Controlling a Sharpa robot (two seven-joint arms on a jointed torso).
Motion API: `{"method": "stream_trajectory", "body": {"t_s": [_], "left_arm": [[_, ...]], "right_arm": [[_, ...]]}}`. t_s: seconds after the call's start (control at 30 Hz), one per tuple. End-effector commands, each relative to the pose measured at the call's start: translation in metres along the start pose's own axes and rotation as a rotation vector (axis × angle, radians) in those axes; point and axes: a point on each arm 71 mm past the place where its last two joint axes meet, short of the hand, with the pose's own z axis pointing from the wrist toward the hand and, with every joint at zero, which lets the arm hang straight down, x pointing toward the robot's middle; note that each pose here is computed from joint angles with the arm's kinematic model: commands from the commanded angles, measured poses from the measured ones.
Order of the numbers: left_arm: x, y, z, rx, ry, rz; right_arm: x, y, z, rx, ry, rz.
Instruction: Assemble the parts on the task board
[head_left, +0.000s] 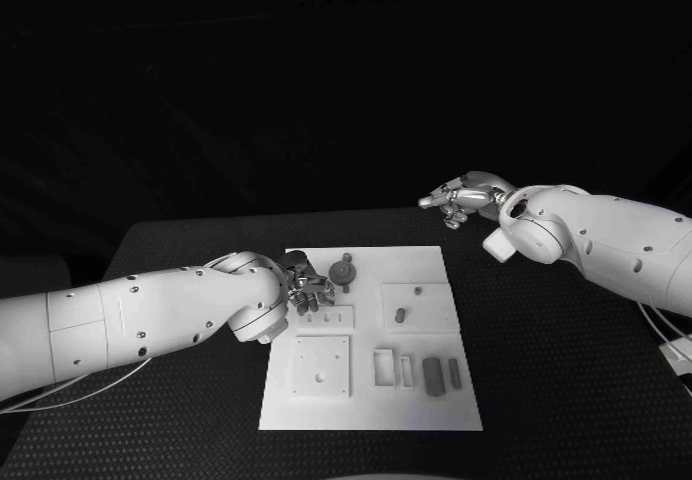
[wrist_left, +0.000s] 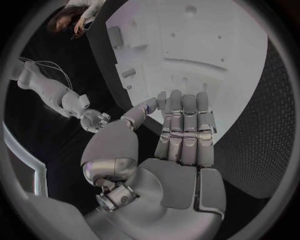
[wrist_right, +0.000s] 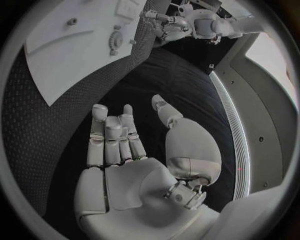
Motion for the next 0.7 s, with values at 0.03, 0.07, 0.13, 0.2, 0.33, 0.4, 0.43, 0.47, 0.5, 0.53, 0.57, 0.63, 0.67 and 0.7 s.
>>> {"method": "stream_trajectory", "body": {"t_s": [0.03, 0.07, 0.13, 0.2, 0.33, 0.4, 0.43, 0.47, 0.5, 0.53, 0.57, 0.63, 0.67, 0.7], "left_arm": [[0.0009, -0.0039, 0.0002, 0.008, -0.011, 0.075], [0.0013, -0.0042, 0.0005, 0.007, -0.008, 0.079], [0.0014, -0.0044, 0.0011, 0.005, -0.006, 0.084], [0.0016, -0.005, 0.0018, 0.002, -0.006, 0.085], [0.0012, -0.0054, 0.0035, 0.0, -0.019, 0.091], [0.0008, -0.0046, 0.0047, -0.002, -0.028, 0.095], [0.0012, -0.0035, 0.0052, -0.005, -0.03, 0.096], [0.0017, -0.0029, 0.0057, -0.006, -0.034, 0.101], [0.002, -0.0028, 0.0062, -0.006, -0.036, 0.105], [0.0024, -0.0023, 0.0068, -0.008, -0.039, 0.104], [0.0031, -0.0018, 0.0073, -0.009, -0.04, 0.106], [0.0054, -0.0002, 0.0084, -0.012, -0.036, 0.107], [0.0064, 0.0004, 0.0089, -0.015, -0.034, 0.107], [0.0077, 0.0016, 0.0096, -0.018, -0.032, 0.106]], "right_arm": [[0.0007, 0.0016, -0.0001, -0.004, 0.0, -0.008], [0.001, 0.0017, -0.0002, -0.005, 0.001, -0.008], [0.0017, 0.0022, -0.0001, -0.006, 0.003, -0.008], [0.0022, 0.0025, -0.0002, -0.007, 0.005, -0.008], [0.0013, 0.0023, -0.0001, -0.007, -0.002, -0.004], [0.0005, 0.0023, -0.0002, -0.007, -0.016, 0.009], [0.0005, 0.0024, -0.0001, -0.007, -0.018, 0.009], [0.0004, 0.0025, -0.0001, -0.008, -0.019, 0.008], [0.0002, 0.0024, -0.0002, -0.008, -0.022, 0.008], [-0.0001, 0.0023, -0.0001, -0.008, -0.023, 0.008], [-0.0003, 0.0022, -0.0001, -0.008, -0.025, 0.008], [-0.0007, 0.0022, 0.0, -0.008, -0.029, 0.007], [-0.0006, 0.0023, 0.0001, -0.008, -0.029, 0.007], [-0.0006, 0.0023, 0.0002, -0.008, -0.029, 0.007]]}}
